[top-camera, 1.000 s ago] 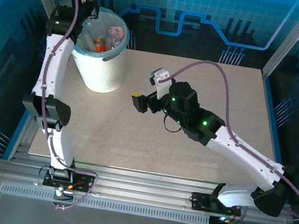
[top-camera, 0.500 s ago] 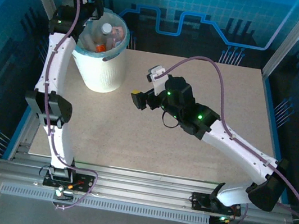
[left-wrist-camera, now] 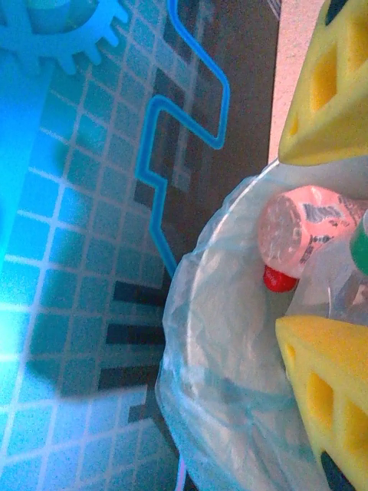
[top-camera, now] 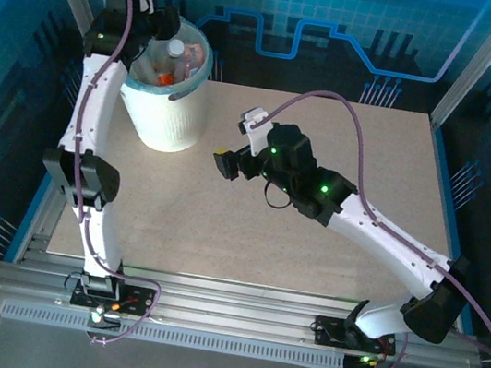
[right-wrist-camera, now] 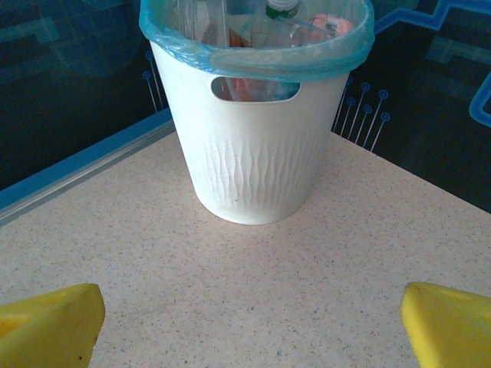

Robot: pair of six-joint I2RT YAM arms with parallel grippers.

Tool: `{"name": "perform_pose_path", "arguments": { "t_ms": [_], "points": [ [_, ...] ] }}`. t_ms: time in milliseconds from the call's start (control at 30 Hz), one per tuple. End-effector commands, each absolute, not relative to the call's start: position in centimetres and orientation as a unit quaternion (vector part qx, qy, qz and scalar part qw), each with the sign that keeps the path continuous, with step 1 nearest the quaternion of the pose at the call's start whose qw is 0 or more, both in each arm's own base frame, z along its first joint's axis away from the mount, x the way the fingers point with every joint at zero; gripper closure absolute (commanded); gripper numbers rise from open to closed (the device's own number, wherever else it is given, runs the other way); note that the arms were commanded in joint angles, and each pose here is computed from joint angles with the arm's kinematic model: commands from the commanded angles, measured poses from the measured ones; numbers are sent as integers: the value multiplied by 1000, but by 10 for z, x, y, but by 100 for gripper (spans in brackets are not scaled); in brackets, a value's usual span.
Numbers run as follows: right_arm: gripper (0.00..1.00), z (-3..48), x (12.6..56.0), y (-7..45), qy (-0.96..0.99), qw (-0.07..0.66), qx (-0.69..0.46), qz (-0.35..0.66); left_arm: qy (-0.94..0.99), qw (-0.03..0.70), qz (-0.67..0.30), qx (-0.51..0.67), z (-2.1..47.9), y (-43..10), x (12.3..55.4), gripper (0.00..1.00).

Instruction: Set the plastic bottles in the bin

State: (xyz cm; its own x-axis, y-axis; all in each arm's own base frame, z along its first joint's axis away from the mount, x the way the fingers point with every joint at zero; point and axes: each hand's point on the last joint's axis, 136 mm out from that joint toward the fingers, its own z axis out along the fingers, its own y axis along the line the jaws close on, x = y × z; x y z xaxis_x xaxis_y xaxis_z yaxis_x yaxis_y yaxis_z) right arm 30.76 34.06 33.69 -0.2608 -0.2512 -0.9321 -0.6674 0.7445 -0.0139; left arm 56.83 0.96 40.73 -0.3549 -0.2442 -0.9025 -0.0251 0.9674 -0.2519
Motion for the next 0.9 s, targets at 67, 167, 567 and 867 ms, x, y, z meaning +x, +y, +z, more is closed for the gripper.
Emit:
{"name": "perform_pose_path", "arguments": {
  "t_ms": [67, 167, 567, 867],
  "points": [
    [0, 342, 314, 344, 772, 527, -292, 201, 848, 521, -70, -69, 368, 8, 571, 45],
    [0, 341, 314, 344, 774, 523, -295, 200, 859, 503, -52, -85, 349, 23, 575, 46],
    [0, 341, 315, 348, 779, 513, -301, 198, 874, 465, -59, -130, 319, 48, 582, 45],
    [0, 351, 319, 347, 776, 521, -301, 190, 838, 527, -70, -124, 398, 43, 559, 37]
  ]
}}
